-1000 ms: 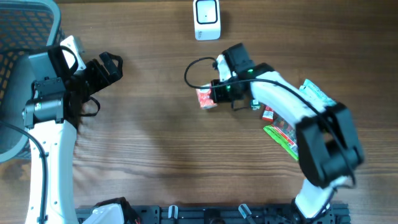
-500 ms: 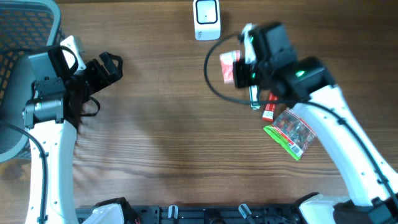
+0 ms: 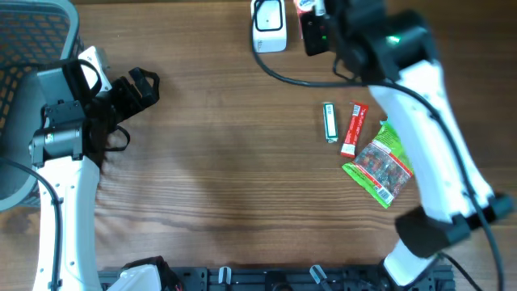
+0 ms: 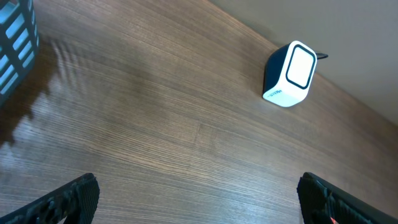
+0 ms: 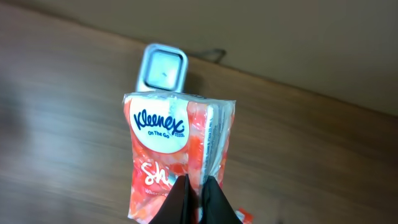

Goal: Scan the item barcode
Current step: 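Lift the tissue pack and hold it up to the white scanner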

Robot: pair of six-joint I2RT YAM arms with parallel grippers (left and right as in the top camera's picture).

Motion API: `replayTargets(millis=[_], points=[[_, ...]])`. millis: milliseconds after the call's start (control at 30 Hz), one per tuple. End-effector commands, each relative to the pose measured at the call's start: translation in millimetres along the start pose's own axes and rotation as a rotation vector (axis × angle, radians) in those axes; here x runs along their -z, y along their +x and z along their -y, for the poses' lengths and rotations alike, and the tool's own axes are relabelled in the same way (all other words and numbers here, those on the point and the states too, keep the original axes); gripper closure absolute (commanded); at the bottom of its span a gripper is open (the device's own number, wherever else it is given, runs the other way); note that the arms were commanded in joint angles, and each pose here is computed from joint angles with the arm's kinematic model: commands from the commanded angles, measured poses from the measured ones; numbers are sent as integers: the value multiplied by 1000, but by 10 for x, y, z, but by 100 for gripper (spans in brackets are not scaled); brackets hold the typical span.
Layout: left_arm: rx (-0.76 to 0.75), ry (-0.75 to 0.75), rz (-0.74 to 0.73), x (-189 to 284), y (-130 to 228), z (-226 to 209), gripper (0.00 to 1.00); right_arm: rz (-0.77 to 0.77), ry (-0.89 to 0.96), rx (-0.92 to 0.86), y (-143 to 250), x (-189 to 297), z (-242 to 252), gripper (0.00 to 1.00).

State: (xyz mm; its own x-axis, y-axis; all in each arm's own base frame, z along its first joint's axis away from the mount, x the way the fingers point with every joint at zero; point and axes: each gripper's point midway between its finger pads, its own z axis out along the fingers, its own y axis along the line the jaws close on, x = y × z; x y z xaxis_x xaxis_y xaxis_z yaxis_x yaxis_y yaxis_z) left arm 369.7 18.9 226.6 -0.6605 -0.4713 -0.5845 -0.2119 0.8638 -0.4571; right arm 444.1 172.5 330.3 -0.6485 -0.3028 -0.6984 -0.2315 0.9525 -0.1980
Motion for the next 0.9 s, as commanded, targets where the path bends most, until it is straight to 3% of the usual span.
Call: replayTargets(millis=[0, 200, 467, 867], points=[[-18, 0, 15, 20, -59, 7, 0, -66, 185, 112, 98, -413, 65, 96], [-18, 0, 15, 19, -58, 6, 0, -85, 282, 235, 144, -1074, -171, 96], [-18, 0, 15, 20, -59, 7, 0, 0, 297, 235, 23, -1601, -361, 96], [-18, 0, 15, 20, -59, 7, 0, 29, 488, 604, 37, -2439, -458, 96]])
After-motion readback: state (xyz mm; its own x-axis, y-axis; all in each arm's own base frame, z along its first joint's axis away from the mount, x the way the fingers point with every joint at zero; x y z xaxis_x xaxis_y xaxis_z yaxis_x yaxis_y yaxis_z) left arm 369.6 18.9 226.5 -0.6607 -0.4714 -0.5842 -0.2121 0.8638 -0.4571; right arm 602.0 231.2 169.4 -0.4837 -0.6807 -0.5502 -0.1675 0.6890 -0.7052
